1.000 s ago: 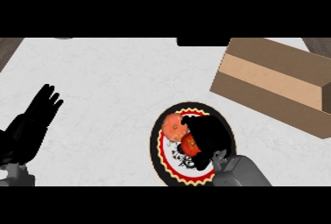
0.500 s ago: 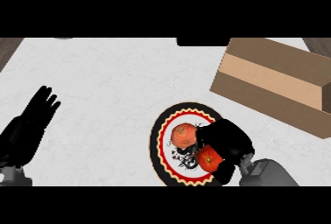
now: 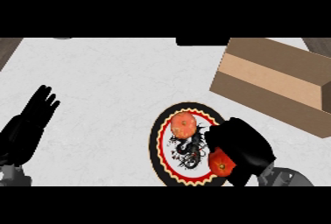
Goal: Pick the tomato from the plate and place it in the cardboard box
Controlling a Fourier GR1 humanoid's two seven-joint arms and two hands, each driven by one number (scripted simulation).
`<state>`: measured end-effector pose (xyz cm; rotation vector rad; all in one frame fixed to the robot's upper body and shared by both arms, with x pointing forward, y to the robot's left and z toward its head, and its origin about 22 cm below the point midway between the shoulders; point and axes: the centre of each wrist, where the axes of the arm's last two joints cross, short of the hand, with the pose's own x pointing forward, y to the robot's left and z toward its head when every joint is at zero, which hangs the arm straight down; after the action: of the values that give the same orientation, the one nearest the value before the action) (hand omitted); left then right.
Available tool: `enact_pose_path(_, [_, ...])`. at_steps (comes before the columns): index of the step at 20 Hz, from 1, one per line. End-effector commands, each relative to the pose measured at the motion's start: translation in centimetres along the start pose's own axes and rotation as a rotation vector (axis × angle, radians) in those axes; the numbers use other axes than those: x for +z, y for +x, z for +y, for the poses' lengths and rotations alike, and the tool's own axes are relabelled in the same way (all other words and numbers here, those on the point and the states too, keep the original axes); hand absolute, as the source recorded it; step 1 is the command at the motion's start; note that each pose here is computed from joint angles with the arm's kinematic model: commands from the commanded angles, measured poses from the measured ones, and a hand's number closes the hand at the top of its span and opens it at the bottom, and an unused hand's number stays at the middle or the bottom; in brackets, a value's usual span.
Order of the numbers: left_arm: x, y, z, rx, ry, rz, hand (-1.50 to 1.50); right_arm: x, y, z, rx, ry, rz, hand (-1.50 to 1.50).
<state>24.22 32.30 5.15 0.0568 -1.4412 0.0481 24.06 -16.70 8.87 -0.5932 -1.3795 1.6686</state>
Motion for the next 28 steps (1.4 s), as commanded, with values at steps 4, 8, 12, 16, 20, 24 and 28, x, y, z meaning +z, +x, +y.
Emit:
enact_pose_path(4, [-0.5, 0.8, 0.8, 0.006, 0.013, 0.004, 0.0, 6.1, 1.9, -5.8, -0.004, -0.238, -0.092, 1.5])
enact_pose_path(8, [0.3, 1.3, 0.4, 0.009, 0.001, 0.002, 0.0, 8.5, 2.8, -9.7, -0.051, -0.399, -0.052, 1.5])
enact_pose_path(12, [0.1, 1.0, 0.8, 0.001, 0.016, 0.009, 0.0, 10.5, 2.4, -12.0, -0.095, -0.549, 0.055, 1.5])
enact_pose_path(16, [0.1, 0.1, 0.2, -0.016, 0.002, 0.005, 0.0, 10.6, 0.8, -15.1, -0.116, -0.603, 0.137, 1.5])
enact_pose_path(20, [0.5, 0.6, -0.4, -0.015, 0.002, -0.014, 0.0, 9.9, -1.2, -17.7, -0.133, -0.643, 0.202, 1.5])
enact_pose_path(24, [-1.6, 0.5, 0.1, 0.011, 0.007, -0.003, 0.0, 8.9, -5.1, -19.3, -0.109, -0.621, 0.245, 1.5])
enact_pose_path(28, [-0.8, 0.2, -0.4, -0.005, -0.016, -0.003, 0.0, 6.0, -7.7, -19.6, -0.066, -0.585, 0.25, 1.5])
